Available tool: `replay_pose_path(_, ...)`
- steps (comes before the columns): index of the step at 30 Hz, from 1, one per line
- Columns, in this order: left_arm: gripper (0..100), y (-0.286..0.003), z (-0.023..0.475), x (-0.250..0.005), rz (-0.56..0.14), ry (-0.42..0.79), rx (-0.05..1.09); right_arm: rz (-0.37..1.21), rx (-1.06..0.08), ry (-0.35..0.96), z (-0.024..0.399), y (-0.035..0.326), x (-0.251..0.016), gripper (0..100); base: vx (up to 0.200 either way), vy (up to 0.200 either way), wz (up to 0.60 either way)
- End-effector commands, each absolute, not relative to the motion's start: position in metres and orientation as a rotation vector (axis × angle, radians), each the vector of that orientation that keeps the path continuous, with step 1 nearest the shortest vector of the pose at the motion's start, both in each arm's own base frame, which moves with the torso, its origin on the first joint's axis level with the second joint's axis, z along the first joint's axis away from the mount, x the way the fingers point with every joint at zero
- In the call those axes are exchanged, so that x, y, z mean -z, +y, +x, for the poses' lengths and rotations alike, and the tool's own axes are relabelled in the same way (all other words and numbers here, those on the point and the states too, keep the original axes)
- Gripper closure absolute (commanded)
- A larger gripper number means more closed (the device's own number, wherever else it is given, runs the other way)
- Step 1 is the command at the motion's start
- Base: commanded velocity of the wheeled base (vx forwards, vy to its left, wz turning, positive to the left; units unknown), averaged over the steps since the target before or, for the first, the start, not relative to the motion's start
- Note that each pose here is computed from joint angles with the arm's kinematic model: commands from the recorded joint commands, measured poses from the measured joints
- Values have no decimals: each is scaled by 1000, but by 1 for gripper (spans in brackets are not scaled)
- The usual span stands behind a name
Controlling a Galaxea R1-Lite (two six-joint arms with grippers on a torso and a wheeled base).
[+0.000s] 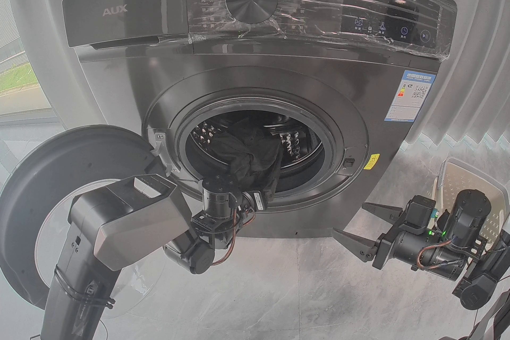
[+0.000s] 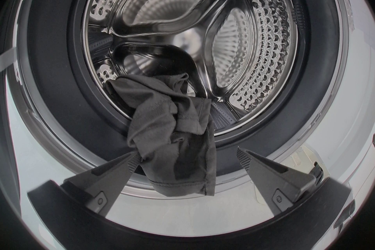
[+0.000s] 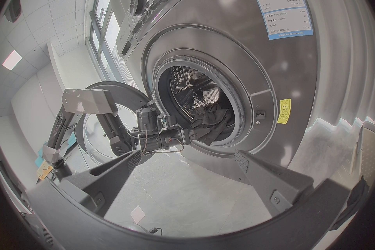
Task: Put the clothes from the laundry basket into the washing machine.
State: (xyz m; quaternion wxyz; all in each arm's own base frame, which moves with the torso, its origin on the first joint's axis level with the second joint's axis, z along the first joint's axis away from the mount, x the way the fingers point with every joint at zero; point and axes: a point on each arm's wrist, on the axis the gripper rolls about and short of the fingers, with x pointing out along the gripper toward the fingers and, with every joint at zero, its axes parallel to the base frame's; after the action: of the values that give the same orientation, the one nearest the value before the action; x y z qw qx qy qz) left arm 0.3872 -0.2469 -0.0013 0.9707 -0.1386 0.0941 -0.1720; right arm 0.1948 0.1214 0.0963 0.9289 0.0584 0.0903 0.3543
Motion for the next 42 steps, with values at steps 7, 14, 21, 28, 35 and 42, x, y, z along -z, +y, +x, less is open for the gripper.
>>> replay_pose_path(7,0,-255,392,24,-272,211,361,118,-739,187,193,124,-96,0,0,0,0)
replay_pose_path(14,0,-261,401,28,-278,190,367,119,-747,190,192,126,-96,0,0,0,0)
replay_pose_path(21,0,-264,406,36,-278,192,373,118,-762,188,190,129,-96,0,0,0,0)
replay_pose_path(28,100,-266,411,40,-280,188,372,119,-767,180,190,130,-98,0,0,0,0)
replay_pose_path(35,100,-266,413,36,-288,172,370,120,-773,175,190,130,-99,0,0,0,0)
replay_pose_path(42,100,-269,424,-1,-333,65,372,119,-779,171,189,131,-100,0,0,0,0)
